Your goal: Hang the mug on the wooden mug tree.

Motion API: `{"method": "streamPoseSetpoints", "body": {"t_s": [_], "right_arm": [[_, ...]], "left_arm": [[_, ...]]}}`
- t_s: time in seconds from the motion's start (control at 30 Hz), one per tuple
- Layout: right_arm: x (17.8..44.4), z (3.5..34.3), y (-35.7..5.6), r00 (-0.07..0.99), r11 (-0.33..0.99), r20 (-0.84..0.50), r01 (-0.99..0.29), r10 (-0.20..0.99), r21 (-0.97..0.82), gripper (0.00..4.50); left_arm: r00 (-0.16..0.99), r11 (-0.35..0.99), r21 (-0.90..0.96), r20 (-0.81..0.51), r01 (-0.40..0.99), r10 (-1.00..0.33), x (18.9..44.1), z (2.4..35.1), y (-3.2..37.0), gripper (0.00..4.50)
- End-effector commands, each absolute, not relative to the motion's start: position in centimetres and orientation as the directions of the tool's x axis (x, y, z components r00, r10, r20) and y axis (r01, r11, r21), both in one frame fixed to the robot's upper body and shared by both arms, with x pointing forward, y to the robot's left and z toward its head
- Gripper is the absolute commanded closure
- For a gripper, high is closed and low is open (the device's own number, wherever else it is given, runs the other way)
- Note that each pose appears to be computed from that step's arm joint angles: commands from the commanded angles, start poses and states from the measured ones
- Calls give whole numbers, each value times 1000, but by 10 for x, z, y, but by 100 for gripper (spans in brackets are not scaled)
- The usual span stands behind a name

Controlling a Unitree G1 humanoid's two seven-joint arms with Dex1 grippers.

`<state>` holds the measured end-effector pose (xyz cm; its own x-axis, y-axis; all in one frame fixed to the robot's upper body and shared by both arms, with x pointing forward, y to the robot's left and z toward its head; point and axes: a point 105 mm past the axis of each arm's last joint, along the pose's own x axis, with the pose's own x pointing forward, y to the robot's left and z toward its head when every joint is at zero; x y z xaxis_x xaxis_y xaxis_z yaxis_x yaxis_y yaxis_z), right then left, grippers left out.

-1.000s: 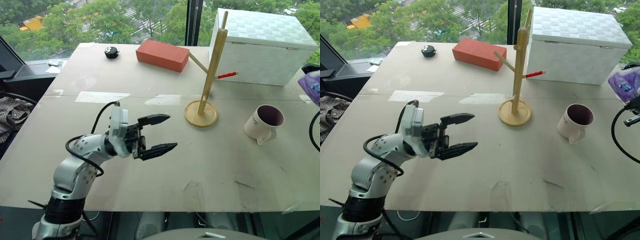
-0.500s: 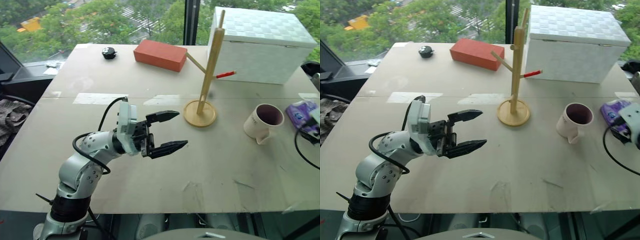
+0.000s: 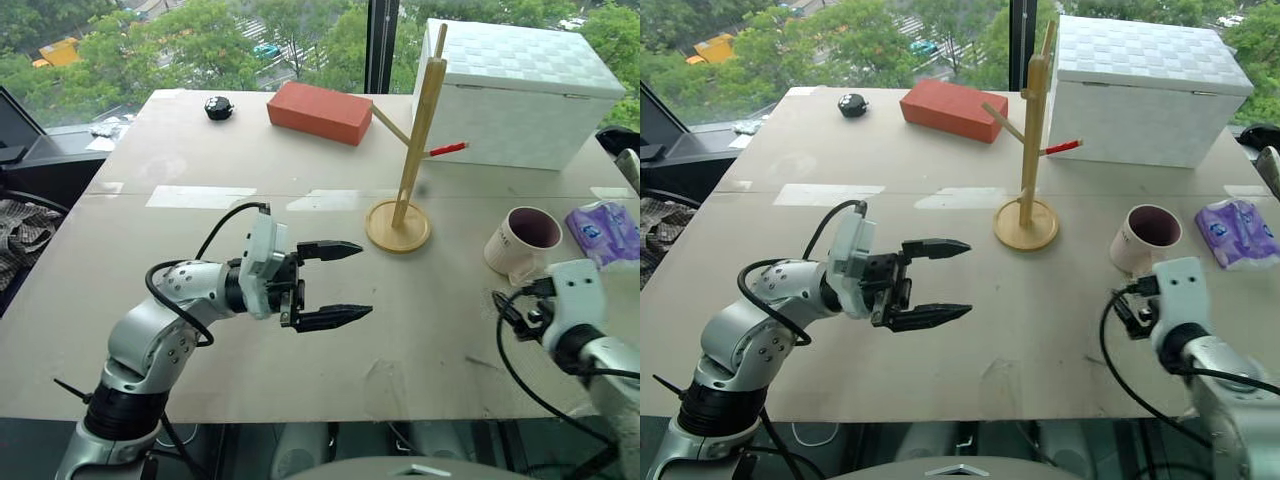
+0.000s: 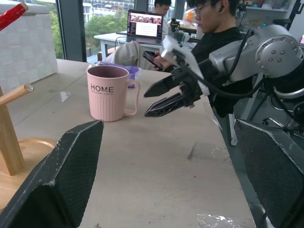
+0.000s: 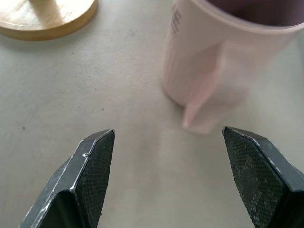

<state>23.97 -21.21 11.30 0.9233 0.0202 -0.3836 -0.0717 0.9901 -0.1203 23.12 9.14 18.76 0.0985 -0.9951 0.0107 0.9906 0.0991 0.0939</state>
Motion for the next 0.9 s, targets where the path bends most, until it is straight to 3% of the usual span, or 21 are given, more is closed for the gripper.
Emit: {"method": "streamPoseSetpoints", "body": {"t_s": [0.03, 0.3, 0.6, 0.83, 0.87, 0.9], "right_arm": [[256, 116, -225, 941, 983, -307, 98, -142, -156, 86], [274, 115, -261, 911, 916, -208, 296, -356, -270, 86], [286, 117, -276, 903, 901, -161, 352, -398, -254, 86], [300, 98, -281, 903, 908, -190, 334, -385, -251, 407], [301, 98, -281, 904, 908, -187, 334, -385, -252, 444], [302, 99, -282, 906, 908, -181, 334, -384, -252, 444]], "left_arm": [[90, 90, 115, 3, 989, -996, 232, 191, 94, 0], [126, 124, 119, -9, 985, -992, 229, 187, 103, 0], [155, 154, 118, 6, 981, -988, 227, 181, 106, 0], [170, 170, 122, 6, 978, -985, 226, 179, 109, 0], [175, 175, 122, 7, 977, -984, 226, 179, 109, 0], [182, 181, 122, 7, 976, -983, 227, 179, 110, 0]]}}
